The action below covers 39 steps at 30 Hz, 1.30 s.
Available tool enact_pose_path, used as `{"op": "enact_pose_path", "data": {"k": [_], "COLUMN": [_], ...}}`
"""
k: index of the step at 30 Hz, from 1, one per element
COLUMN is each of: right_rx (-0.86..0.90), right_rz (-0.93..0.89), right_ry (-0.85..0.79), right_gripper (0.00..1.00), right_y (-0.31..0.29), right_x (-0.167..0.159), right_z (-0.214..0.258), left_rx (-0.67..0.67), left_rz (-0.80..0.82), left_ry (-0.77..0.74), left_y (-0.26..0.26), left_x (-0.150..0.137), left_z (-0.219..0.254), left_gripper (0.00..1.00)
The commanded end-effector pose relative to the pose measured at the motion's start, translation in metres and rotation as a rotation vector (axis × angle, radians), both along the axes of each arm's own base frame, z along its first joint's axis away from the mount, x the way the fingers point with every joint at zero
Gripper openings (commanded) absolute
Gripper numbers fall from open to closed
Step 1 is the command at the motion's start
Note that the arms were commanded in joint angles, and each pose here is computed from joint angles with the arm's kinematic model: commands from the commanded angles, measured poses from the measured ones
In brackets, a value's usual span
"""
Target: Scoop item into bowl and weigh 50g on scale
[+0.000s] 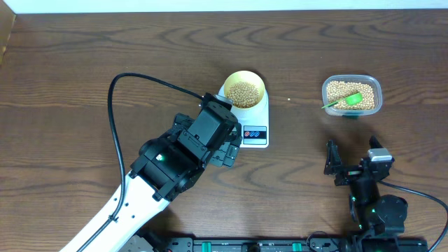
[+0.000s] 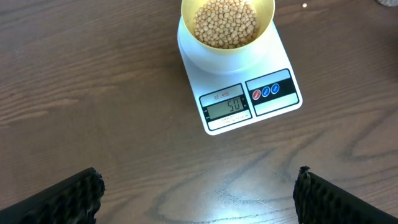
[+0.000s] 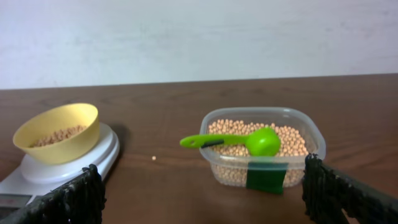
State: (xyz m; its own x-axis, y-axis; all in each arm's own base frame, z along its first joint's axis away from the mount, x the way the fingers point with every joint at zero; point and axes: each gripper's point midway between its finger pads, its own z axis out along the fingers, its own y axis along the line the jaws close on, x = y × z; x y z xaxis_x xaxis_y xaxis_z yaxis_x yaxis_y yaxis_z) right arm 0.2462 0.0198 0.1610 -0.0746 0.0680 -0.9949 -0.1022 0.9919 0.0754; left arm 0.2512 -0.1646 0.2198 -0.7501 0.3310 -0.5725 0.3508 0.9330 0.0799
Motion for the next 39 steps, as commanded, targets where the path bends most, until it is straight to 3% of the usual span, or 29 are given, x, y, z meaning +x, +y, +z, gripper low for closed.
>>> {"op": "enact_pose_path", "data": {"k": [1,11,24,39], "right_rx": [-0.019,-0.021,-0.054,-0.046], "right_rz": [0.004,-0.015,-0.011,0.027], "right_ry": [0.013,0.031,0.218,0.072], "right_gripper": [0.99,0.99,0.99,0.99], "right_y": [0.0,-0.003,-0.004,0.004], "right_x": [0.0,0.001,0.004,0.011], "right_z": [-0.006,-0.01,-0.054,-0.019], "left_rx": [0.016,0.016,0.016,0.016], "left_rz": [0.002,0.002,0.002,0.002], "left_ry": [-0.017,-0.017,-0.017,-0.017], "left_y": [0.002,0.002,0.002,0.002], "left_x": [0.003,0.003,0.003,0.003], "left_z": [0.004,0.004,0.004,0.004], "left_gripper": [1.0,1.0,1.0,1.0]}}
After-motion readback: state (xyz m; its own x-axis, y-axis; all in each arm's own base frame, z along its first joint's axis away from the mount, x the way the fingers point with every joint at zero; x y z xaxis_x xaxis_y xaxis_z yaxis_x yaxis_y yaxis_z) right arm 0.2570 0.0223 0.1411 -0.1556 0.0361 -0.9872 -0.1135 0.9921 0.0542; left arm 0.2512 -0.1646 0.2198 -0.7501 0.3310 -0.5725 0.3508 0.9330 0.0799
